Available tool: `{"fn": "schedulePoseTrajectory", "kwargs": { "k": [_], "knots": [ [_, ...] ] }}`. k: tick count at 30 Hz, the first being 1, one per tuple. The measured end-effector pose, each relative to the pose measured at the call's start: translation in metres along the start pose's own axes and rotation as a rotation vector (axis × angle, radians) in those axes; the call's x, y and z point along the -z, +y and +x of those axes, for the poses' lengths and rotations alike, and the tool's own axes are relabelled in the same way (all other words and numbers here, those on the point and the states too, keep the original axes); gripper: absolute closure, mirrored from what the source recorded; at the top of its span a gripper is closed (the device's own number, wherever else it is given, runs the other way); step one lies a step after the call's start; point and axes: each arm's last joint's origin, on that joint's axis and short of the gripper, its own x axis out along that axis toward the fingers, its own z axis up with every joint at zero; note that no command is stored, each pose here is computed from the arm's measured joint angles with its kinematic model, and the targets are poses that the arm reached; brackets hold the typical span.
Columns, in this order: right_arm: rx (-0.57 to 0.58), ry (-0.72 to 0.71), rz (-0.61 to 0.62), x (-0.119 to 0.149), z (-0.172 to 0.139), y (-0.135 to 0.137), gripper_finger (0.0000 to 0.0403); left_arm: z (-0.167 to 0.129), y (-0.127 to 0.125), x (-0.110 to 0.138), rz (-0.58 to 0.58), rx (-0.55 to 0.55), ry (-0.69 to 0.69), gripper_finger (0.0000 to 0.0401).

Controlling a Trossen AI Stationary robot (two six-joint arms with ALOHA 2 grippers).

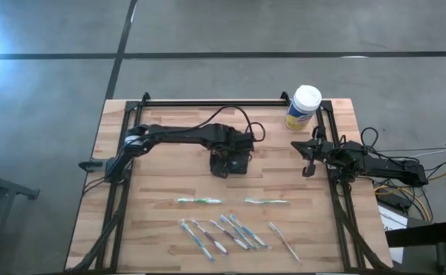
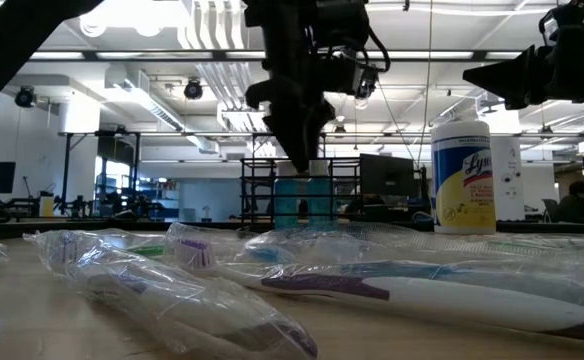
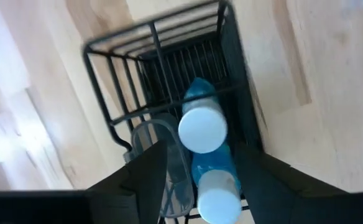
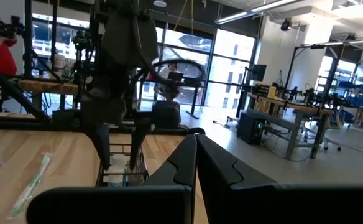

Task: Pick & Place toothbrushing station
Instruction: Put the right green toothbrush into the wire organizer

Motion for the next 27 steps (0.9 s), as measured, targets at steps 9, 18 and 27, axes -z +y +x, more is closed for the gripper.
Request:
{"fn": "schedulePoseTrajectory", "kwargs": {
  "k": [9, 18, 27],
  "knots": [
    [0.0, 0.0, 0.015, 0.0, 0.0, 0.0, 0.0394, -0.024, 0.003, -0.003, -0.022, 0.0, -0.005, 0.0208],
    [-0.005, 0.001, 0.03, 0.0, 0.0, 0.0, 0.0394, -0.1, 0.002, 0.018, -0.183, -0.014, -0.04, 0.0219],
    [-0.006, 0.006, 0.026, 0.001, 0.0, 0.0, 0.0394, -0.163, -0.028, 0.098, -0.341, -0.144, -0.488, 0.0294]
  ]
}}
